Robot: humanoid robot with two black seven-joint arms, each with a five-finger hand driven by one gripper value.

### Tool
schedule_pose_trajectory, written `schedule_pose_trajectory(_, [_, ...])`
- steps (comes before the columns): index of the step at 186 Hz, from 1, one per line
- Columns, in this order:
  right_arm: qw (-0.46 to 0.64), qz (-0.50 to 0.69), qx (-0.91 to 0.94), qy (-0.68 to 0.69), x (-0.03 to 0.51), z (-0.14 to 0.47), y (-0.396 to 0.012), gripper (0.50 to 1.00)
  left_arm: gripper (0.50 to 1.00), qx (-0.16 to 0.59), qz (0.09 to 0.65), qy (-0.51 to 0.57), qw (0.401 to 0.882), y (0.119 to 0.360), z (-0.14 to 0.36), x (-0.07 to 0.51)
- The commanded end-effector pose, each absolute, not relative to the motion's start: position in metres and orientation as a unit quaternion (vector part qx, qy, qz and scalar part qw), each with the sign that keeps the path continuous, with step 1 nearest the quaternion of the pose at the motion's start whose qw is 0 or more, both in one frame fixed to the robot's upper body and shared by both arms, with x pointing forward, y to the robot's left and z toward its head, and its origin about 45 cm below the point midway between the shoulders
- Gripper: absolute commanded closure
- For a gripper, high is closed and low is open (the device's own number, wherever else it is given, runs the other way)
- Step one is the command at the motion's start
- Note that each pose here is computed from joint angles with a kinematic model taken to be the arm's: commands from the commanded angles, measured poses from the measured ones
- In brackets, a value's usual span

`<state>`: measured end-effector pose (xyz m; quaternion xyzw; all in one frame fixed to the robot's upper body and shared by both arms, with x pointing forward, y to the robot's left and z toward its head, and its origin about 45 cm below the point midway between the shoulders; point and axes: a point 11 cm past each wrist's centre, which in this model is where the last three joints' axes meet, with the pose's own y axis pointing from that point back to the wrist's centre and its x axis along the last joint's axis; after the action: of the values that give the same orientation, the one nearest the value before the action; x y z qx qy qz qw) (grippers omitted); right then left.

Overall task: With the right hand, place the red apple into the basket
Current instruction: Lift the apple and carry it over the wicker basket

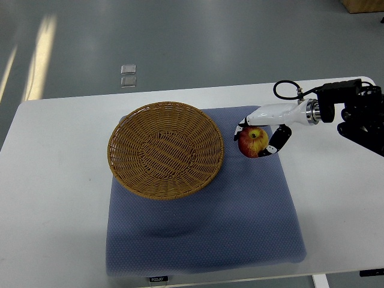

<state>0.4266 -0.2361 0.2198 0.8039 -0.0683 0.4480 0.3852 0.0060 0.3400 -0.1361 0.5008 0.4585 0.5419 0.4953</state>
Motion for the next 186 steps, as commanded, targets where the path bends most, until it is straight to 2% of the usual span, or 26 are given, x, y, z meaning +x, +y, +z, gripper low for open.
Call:
schedule_pose_trajectory(1, [0.383,0.457,0.799,-0.074,0.432,0.232,-0.235,0.816,0.5,0.501,0.542,0.458,0.495,0.34,-0.136,0.006])
schedule_pose_trajectory(76, [0.359,0.5,0.784,-0.086,0.452,0.279,-0.213,0.812,0.5,0.501,0.542,0.458,0.495,0.34,-0.136,0.006])
schedule_pose_trajectory(129, [0.286,0.527,0.796,-0.08,0.452,0.3,-0.142,0.805,0.5,0.501,0.542,0.458,0.495,0.34,-0.136,0.006])
schedule_pose_trajectory(160, [0.243,0.538,0.805,-0.063,0.439,0.293,-0.097,0.805,0.5,0.501,0.542,0.458,0.495,0.34,-0.136,0.006])
schedule_pose_trajectory(186, [0.23,0.521,0.821,-0.049,0.427,0.271,-0.075,0.801,0.5,0.501,0.542,0.458,0.495,0.34,-0.136,0.006])
